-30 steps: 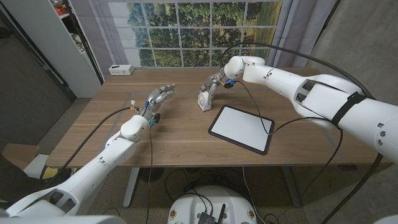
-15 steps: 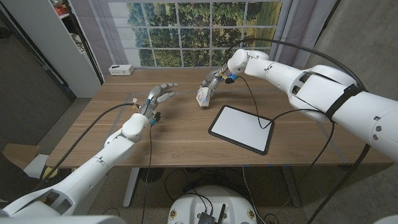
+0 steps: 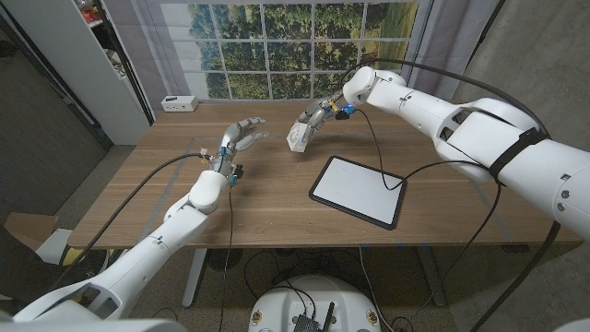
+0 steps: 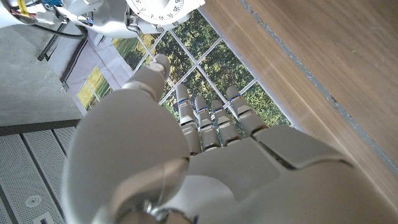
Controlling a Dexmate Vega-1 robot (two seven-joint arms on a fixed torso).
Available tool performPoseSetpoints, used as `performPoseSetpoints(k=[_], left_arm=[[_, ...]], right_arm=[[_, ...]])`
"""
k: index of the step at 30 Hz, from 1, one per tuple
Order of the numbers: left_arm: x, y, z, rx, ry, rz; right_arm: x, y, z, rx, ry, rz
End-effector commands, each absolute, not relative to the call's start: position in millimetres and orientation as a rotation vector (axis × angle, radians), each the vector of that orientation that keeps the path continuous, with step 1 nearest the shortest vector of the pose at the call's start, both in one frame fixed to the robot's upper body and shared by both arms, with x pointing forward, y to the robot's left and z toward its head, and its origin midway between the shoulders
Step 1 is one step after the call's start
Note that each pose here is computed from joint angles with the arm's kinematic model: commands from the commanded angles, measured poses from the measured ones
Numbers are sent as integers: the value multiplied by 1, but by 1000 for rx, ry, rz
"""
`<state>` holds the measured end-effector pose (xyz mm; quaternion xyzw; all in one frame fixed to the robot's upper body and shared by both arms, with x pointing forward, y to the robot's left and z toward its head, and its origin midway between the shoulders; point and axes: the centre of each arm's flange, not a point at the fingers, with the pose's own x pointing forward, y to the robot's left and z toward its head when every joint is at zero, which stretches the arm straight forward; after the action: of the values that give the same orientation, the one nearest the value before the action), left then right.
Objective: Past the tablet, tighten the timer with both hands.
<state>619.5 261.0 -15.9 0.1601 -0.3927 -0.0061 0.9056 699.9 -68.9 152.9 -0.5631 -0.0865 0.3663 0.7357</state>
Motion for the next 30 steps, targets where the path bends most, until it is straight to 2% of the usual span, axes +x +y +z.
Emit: performPoseSetpoints(k=[1,9,30], left_arm=[[622,245,-11,321,-855,-14],[625,240,-6,333,-862,-32],[624,241,7,392,-844,-62]], right_arm=[[693,-74,158,-1105,-187,876],[698,-74,161,-1060,-174,907],[705,-69,163,-1059,-166,843]])
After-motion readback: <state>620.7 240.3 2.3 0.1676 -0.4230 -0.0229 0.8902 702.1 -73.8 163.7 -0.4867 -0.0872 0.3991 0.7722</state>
